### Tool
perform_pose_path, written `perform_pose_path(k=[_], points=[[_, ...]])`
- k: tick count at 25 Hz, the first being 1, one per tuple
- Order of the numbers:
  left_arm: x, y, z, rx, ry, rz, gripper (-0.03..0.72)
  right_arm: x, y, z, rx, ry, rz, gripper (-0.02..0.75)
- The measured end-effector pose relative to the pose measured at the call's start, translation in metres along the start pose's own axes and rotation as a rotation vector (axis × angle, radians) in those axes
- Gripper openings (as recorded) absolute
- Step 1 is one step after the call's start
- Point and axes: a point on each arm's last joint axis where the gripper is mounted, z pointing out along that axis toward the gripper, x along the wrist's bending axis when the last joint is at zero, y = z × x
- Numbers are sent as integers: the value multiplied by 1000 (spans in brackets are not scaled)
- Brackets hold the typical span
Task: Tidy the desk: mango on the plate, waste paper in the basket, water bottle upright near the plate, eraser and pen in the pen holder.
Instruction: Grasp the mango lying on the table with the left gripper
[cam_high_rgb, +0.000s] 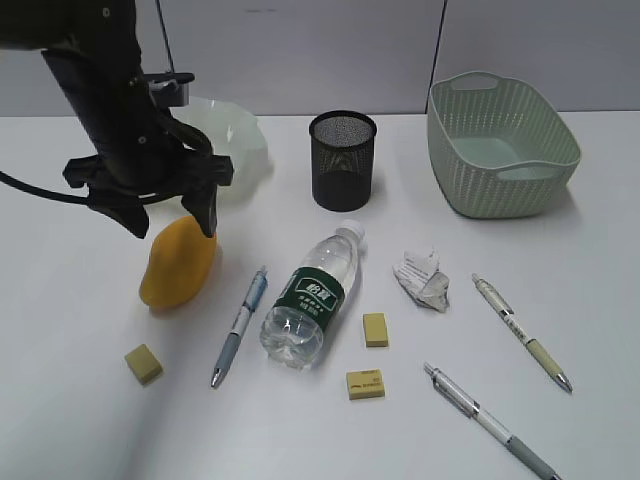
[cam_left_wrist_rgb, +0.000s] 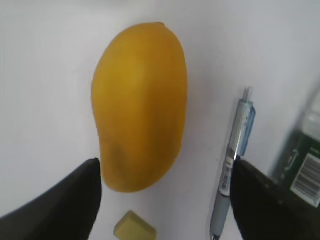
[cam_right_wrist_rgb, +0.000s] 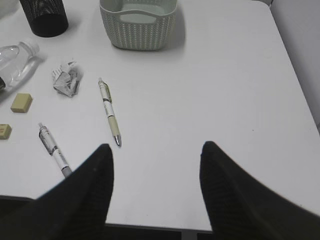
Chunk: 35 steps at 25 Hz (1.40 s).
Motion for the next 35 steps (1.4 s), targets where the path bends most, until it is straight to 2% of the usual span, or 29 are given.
perform_pose_path(k=[5,15,35], points=[[1,5,14,4,2,-12,607,0,0,0,0,0,0,445],[16,13,24,-5,7,-63,607,0,0,0,0,0,0,445],[14,15,57,37,-3,-88,607,0,0,0,0,0,0,445]])
